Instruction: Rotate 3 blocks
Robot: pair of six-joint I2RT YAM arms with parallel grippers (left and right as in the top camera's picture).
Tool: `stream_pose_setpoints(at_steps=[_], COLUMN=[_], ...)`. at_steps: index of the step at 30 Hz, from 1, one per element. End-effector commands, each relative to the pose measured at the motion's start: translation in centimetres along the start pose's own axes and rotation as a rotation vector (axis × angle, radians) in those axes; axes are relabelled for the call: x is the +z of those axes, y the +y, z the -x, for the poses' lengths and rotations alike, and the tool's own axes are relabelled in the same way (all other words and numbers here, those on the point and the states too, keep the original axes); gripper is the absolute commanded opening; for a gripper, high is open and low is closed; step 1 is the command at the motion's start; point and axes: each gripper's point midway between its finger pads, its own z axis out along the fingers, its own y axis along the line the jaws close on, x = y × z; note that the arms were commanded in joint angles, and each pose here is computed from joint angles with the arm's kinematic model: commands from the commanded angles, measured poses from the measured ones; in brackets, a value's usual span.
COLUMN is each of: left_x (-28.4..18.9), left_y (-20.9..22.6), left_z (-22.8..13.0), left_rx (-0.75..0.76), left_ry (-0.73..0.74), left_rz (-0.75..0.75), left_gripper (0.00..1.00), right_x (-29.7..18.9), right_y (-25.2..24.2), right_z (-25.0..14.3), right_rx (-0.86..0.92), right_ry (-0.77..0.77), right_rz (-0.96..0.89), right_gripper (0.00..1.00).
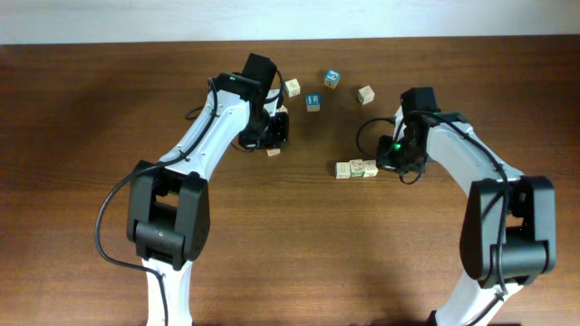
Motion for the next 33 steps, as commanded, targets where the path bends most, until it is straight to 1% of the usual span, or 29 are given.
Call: stream_pose_setpoints(at_steps=[1,3,18,21,23,24,25,27,28,30,33], left_x=[0.4,0.4,0.4,0.2,-0.2,-0.4,-0.7,-1.2,-1.4,-1.9,-2.1], left_y=[-0.3,-0.3,0.2,1.6,3.1,3.8,4.8,6.6,7.3,8.7,9.6], left_z=[-0.1,0.0,0.3,0.8,1.5,1.8,2.1,2.5,2.7,2.9,3.1], left_rx=[-0.002,-0.001,0.000,-0.018,-0.048,-0.064,-0.084,-0.122,-0.138,-0.169,-0.188], left_ry=[0.009,0.006,-0.010,-0.028,-0.044,-0.051,-0.057,-0.067,-0.071,-0.079,-0.084], left_rz=[-0.020,-0.021,0.006,0.047,0.054,0.056,0.063,0.068,0.070,0.074,0.076], left_gripper=[0.00,0.00,0.00,0.00,0.00,0.00,0.00,0.00,0.00,0.00,0.00], right_x=[0.8,1.0,2.5,2.1,1.0,0.0,-0.7,-2.0,-2.3,-2.1,-1.5], right_y=[0.5,1.1,6.1,6.4,7.0,7.5,7.9,8.8,9.2,9.9,10.2], right_z=[-0.3,-0.4,-3.0,-2.4,-0.9,0.2,1.1,2.7,3.0,3.1,2.9], right_rx=[-0.008,-0.014,-0.138,-0.142,-0.145,-0.154,-0.161,-0.170,-0.154,-0.095,-0.035], right_ry=[0.018,0.024,0.077,0.061,0.030,0.005,-0.016,-0.063,-0.074,-0.081,-0.099], right_rz=[0.041,0.067,0.084,0.089,0.094,0.095,0.094,0.104,0.109,0.116,0.054], right_gripper=[0.04,0.04,0.04,0.04,0.05,0.06,0.09,0.17,0.22,0.24,0.25])
